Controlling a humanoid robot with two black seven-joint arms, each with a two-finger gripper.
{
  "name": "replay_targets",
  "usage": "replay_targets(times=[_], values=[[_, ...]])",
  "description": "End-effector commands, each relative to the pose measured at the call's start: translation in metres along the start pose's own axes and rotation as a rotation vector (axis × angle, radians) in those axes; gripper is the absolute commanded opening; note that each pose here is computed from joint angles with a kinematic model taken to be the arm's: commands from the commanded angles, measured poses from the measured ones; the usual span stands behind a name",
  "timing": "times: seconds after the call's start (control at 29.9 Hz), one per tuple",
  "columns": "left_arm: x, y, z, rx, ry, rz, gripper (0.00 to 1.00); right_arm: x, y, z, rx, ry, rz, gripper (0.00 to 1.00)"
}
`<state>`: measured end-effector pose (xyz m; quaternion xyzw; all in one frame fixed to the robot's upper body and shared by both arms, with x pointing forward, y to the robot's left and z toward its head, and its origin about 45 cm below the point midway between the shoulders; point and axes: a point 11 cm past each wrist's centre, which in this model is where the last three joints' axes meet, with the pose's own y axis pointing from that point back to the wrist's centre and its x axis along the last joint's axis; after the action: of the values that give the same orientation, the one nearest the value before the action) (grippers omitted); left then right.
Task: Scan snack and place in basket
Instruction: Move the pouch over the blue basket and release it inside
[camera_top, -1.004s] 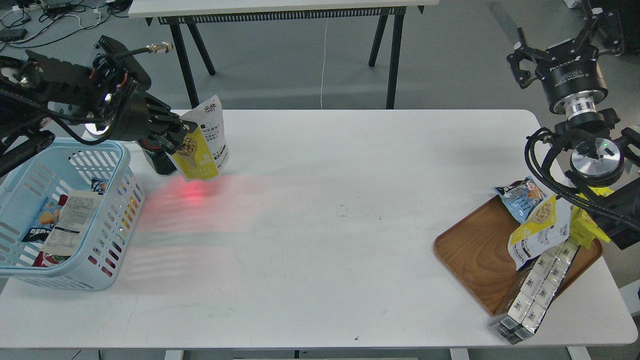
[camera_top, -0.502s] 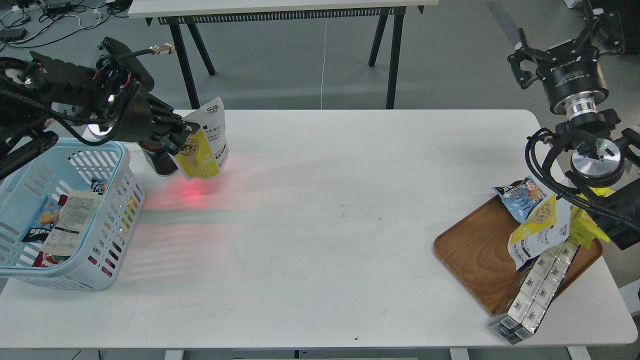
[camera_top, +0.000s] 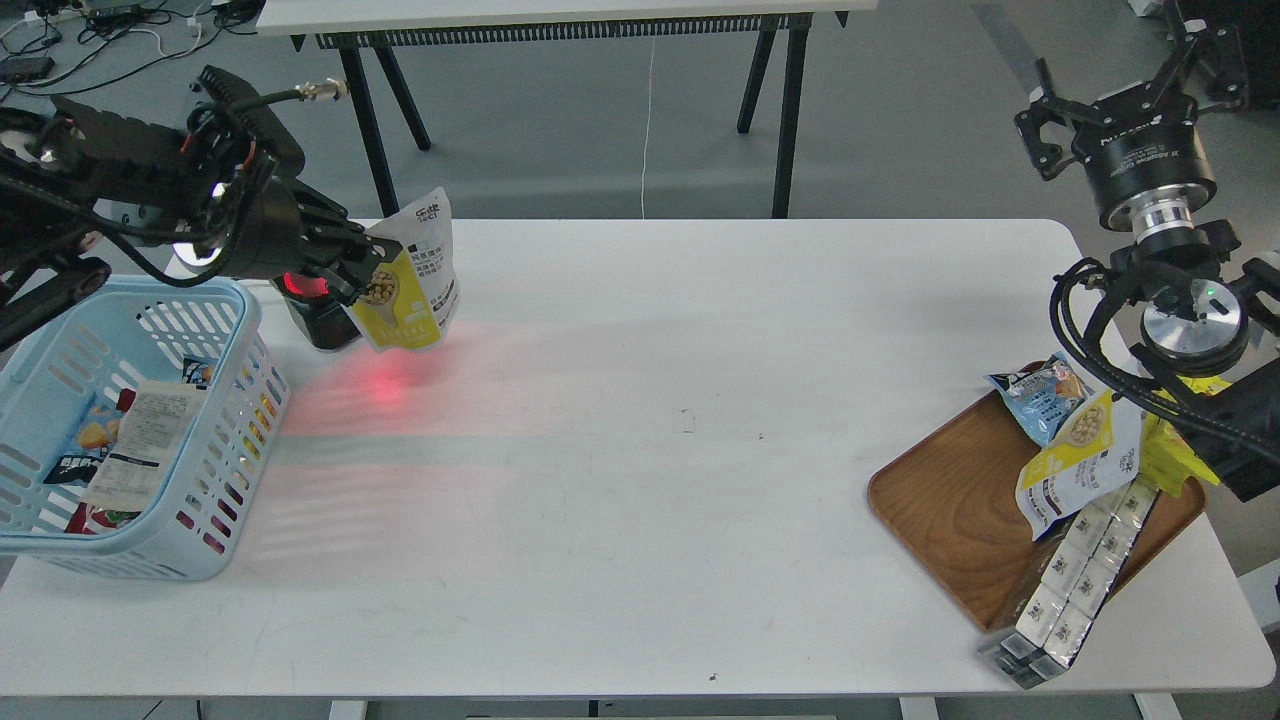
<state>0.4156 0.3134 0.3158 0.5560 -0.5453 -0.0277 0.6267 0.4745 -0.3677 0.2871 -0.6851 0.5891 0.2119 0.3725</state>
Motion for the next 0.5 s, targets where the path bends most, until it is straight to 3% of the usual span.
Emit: replay_targets(times=[0.0,0.2,0.47], values=[[0.009,0.027,-0.002,0.013,-0.007,0.054,0.00,0.000,0.000,0.000,0.000,0.000,-0.001,0.99],[0.006,0.074,-0.002,-0.004,0.097,0.126,0.00,0.000,0.001,0.001,0.012,-0.005,0.001,0.99],[-0.015,0.142,-0.036,0.112,0.254,0.176,0.00,0.001,0.001,0.003,0.012,-0.009,0.004,0.99]])
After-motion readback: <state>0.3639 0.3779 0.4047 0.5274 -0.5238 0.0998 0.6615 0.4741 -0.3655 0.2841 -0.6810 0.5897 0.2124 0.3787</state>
